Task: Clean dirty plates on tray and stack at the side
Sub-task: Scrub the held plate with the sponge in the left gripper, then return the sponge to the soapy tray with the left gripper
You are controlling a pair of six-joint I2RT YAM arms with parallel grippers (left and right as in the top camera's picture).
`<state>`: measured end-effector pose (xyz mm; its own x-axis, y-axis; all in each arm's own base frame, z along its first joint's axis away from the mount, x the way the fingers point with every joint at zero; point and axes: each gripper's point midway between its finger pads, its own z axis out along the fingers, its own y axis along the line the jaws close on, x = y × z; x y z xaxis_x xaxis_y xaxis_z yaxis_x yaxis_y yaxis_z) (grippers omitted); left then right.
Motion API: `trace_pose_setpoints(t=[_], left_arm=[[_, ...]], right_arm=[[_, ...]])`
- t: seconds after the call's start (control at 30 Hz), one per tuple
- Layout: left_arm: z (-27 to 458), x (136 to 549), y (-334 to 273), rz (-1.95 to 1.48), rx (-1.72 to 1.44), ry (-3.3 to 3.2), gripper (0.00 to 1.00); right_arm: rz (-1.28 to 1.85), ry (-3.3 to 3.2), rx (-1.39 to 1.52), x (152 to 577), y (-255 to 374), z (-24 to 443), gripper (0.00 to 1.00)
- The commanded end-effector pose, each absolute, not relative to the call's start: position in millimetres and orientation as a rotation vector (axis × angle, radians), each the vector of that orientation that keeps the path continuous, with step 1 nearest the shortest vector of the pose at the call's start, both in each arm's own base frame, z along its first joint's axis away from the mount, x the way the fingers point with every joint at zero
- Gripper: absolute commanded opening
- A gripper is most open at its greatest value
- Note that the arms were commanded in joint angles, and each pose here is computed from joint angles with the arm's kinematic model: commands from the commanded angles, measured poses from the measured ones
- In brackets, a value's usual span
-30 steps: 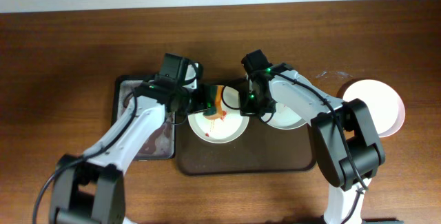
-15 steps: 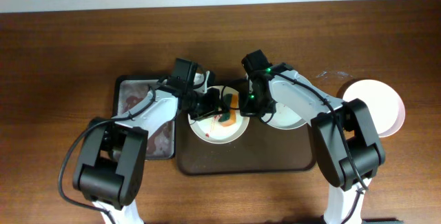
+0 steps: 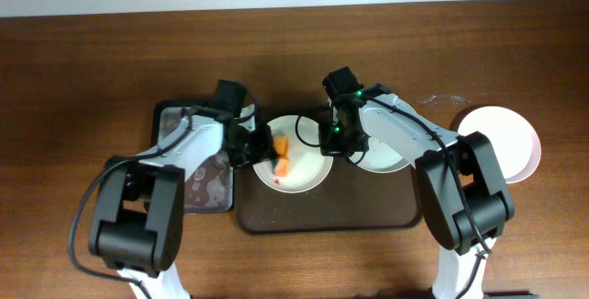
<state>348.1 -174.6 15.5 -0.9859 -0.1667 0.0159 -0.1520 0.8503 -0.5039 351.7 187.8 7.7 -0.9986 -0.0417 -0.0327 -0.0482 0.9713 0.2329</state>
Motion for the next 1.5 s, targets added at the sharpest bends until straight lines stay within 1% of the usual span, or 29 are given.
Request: trace_pose_setpoints(t=[0.0,0.1,0.13,0.17,0.23,0.27,0.3,0.4,0.63,0.7,0.8,0.87,0.97,1.07,1.17,1.3,1.37,1.47], left_arm=[[31.0,350.5,-148.2,-0.569,-0.142,2.956,0.0],[38.6,349.6,-145.7,-0.533,-0.055,2.941,0.0],[58.3,361.3,-150.6,-0.561,-0.011,2.87,0.0],[64.8,365.1,-154.1,-0.587,-0.002,2.846,0.0],[80.8,372.4,-169.8,-0.719,0.015,2.779,0.0],[87.5,375.9,-179.1,-0.812,-0.068,2.758,0.0],[86.3,376.2,-181.5,-0.828,-0.119,2.763,0.0],[79.8,370.7,-198.8,-0.84,-0.072,2.776,0.0],[34.4,365.1,-246.0,-0.886,-0.13,2.844,0.0],[29.3,365.3,-250.6,-0.893,-0.148,2.848,0.0],[16.9,360.3,-241.1,-0.814,-0.181,2.895,0.0],[11.8,349.1,-235.3,-0.781,-0.204,2.952,0.0],[-1.3,320.1,-211.8,-0.608,-0.276,3.099,0.0],[-5.6,310.1,-191.1,-0.44,-0.311,3.145,0.0],[5.0,313.7,-176.9,-0.401,-0.345,3.124,0.0],[26.4,343.9,-132.8,-0.221,-0.436,2.969,0.0],[36.3,353.9,-128.9,-0.248,-0.443,2.929,0.0],[66.1,362.6,-144.4,-0.372,-0.287,2.89,0.0]], right_arm=[[0.326,3.118,-0.067,346.1,184.5,-1.2,0.04],[0.326,3.118,-0.067,346.1,184.5,-1.2,0.04],[0.326,3.118,-0.067,346.0,184.4,-1.2,0.04],[0.326,3.118,-0.067,346.1,184.5,-1.2,0.04],[0.326,3.118,-0.067,346.1,184.5,-1.2,0.04],[0.326,3.119,-0.067,345.9,184.4,-1.2,0.04],[0.326,3.12,-0.067,345.7,184.3,-1.2,0.04],[0.323,3.125,-0.066,344.5,183.8,-1.4,0.04],[0.323,3.126,-0.066,344.3,183.7,-1.4,0.04],[0.323,3.126,-0.066,344.3,183.7,-1.4,0.04],[0.323,3.126,-0.066,344.3,183.7,-1.4,0.04],[0.323,3.126,-0.066,344.3,183.7,-1.4,0.04],[0.323,3.126,-0.066,344.3,183.7,-1.4,0.04],[0.322,3.125,-0.067,344.5,183.7,-1.4,0.04],[0.322,3.125,-0.066,344.4,183.7,-1.4,0.04],[0.323,3.126,-0.066,344.3,183.7,-1.4,0.04],[0.323,3.126,-0.066,344.3,183.7,-1.4,0.04],[0.322,3.125,-0.066,344.4,183.7,-1.4,0.04]])
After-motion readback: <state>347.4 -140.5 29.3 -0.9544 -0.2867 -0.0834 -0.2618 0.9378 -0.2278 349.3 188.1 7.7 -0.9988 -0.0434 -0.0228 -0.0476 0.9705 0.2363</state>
